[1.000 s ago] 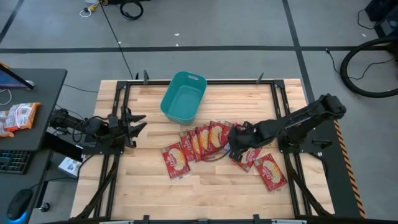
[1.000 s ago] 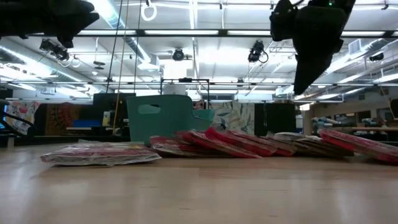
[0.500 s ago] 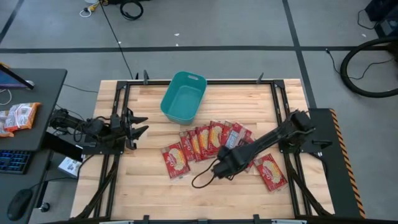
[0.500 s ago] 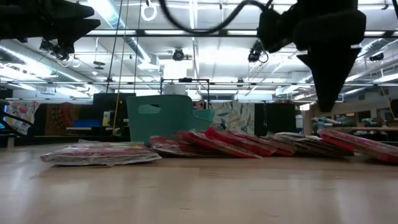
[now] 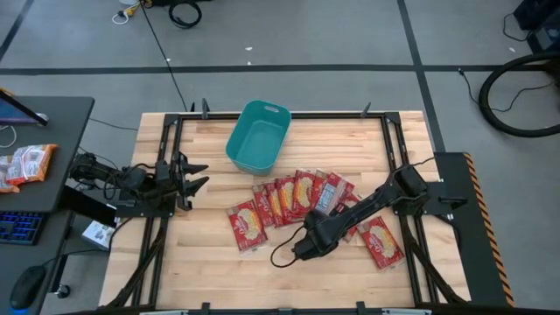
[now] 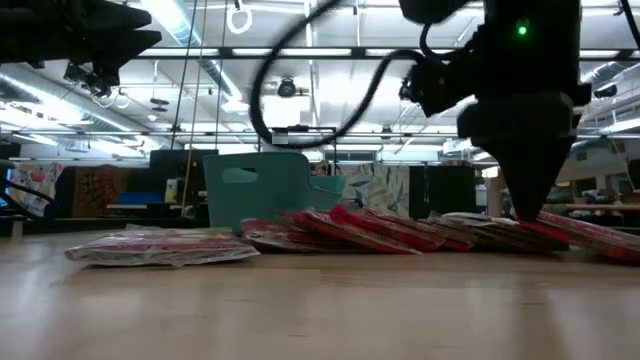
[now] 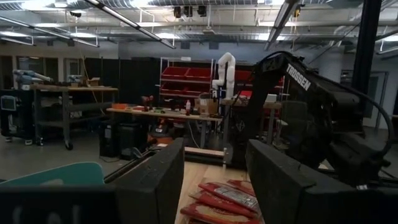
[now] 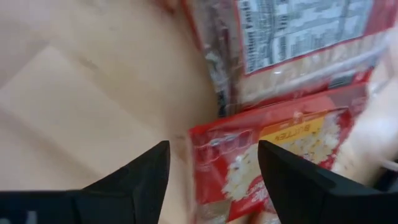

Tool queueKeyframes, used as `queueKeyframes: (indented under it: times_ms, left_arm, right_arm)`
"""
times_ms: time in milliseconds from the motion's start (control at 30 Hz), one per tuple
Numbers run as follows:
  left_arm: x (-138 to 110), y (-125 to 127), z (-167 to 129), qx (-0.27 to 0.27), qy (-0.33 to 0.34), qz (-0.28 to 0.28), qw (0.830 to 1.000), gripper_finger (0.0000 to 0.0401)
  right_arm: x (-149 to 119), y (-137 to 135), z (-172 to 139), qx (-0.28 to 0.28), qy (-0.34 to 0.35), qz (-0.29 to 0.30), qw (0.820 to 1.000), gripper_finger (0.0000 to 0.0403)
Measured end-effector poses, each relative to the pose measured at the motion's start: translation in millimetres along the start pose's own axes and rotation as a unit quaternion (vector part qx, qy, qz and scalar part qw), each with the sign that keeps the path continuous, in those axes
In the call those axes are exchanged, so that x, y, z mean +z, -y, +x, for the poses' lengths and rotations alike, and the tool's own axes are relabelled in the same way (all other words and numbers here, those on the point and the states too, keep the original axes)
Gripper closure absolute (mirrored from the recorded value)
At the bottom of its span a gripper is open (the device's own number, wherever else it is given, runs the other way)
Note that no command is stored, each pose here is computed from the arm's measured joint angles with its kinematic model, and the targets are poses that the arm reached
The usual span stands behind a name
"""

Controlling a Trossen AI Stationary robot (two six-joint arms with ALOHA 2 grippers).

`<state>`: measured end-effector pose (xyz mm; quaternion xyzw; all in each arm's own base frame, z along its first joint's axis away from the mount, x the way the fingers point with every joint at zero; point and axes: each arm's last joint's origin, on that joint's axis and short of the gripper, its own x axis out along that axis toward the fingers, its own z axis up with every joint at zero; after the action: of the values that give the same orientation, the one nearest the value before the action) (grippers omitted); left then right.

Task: Sort popcorn bags into baskets
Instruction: Put the red popcorn bag into the green bin

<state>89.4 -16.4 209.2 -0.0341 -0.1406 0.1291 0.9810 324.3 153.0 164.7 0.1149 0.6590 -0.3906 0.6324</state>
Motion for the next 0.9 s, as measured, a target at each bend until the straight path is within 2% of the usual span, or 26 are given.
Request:
queueKeyframes:
  times_ms: [267, 400, 567, 800, 900]
  left_arm:
    - [0, 0, 0, 0.000, 0.000, 0.000, 1.000, 0.0223]
    - [0, 0, 0, 0.001, 0.000, 0.000, 1.000, 0.0223]
    - [0, 0, 0, 0.000, 0.000, 0.000, 1.000, 0.0223]
    - [0, 0, 0, 0.000, 0.000, 0.000, 1.000, 0.0223]
    - [0, 0, 0, 0.000, 0.000, 0.000, 1.000, 0.0223]
  right_arm:
    - [-5, -2, 18, -0.059, -0.009, 0.002, 0.998, 0.0170]
    - [-7, -3, 25, -0.074, -0.021, -0.001, 0.997, 0.0191]
    - [-9, -5, 29, -0.075, -0.045, -0.007, 0.996, 0.0251]
    - [-11, -4, 28, -0.072, -0.076, -0.043, 0.994, 0.0378]
    - [-10, -2, 20, -0.082, -0.084, -0.068, 0.991, 0.0393]
